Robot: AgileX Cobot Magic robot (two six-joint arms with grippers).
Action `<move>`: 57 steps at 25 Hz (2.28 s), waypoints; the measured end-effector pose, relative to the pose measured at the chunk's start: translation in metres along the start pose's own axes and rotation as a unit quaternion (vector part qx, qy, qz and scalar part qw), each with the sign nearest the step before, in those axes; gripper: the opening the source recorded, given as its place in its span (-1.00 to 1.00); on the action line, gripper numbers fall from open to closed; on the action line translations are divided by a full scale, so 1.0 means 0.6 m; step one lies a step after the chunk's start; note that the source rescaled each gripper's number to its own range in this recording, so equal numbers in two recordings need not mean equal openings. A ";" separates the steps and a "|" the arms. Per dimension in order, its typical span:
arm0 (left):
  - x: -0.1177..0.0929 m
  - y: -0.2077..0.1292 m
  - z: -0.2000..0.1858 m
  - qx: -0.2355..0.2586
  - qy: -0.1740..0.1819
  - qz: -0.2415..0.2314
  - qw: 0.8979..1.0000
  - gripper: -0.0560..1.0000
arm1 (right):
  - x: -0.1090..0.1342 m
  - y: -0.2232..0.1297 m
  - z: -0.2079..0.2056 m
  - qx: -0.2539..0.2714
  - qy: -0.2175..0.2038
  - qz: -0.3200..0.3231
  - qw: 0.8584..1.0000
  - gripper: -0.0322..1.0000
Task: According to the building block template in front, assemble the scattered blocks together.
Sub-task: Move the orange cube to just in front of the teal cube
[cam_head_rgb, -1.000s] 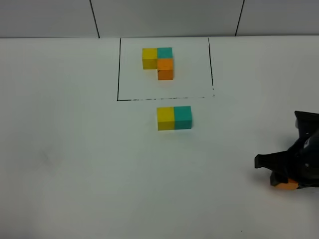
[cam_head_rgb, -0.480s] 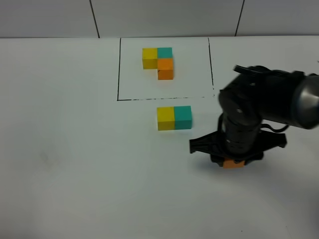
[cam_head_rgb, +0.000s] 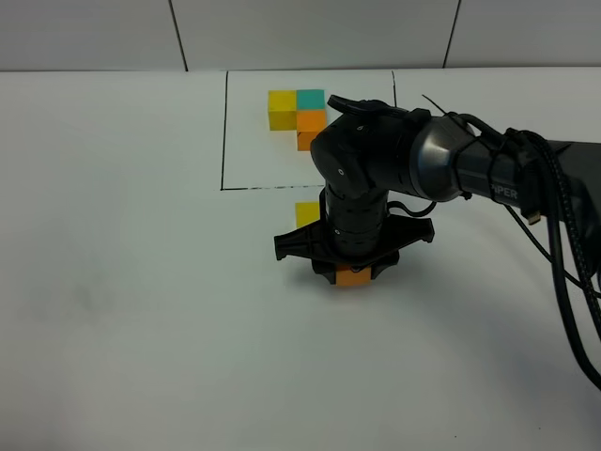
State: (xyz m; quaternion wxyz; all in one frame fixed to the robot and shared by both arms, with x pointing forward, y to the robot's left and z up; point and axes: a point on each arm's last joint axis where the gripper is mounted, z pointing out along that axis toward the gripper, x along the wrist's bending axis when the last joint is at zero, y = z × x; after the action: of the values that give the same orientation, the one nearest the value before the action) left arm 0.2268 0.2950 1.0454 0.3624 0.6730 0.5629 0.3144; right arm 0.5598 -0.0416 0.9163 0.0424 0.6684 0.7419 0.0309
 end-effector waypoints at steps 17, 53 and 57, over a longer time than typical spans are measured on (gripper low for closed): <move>0.000 0.000 0.000 0.000 0.000 0.000 1.000 0.53 | -0.007 0.021 0.051 -0.007 0.016 0.013 1.000 -0.92; 0.000 0.000 0.000 0.000 0.000 0.001 1.000 0.53 | -0.006 0.031 0.051 -0.031 0.034 0.019 0.999 -0.92; 0.000 0.000 0.000 0.000 0.000 0.001 1.000 0.53 | -0.006 0.032 0.051 -0.032 0.034 0.023 0.999 -0.92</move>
State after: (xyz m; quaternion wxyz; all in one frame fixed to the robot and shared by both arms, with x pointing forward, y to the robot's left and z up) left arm 0.2268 0.2950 1.0454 0.3622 0.6734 0.5625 0.3146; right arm 0.5821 -0.0435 0.8880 0.0384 0.6821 0.7261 0.0784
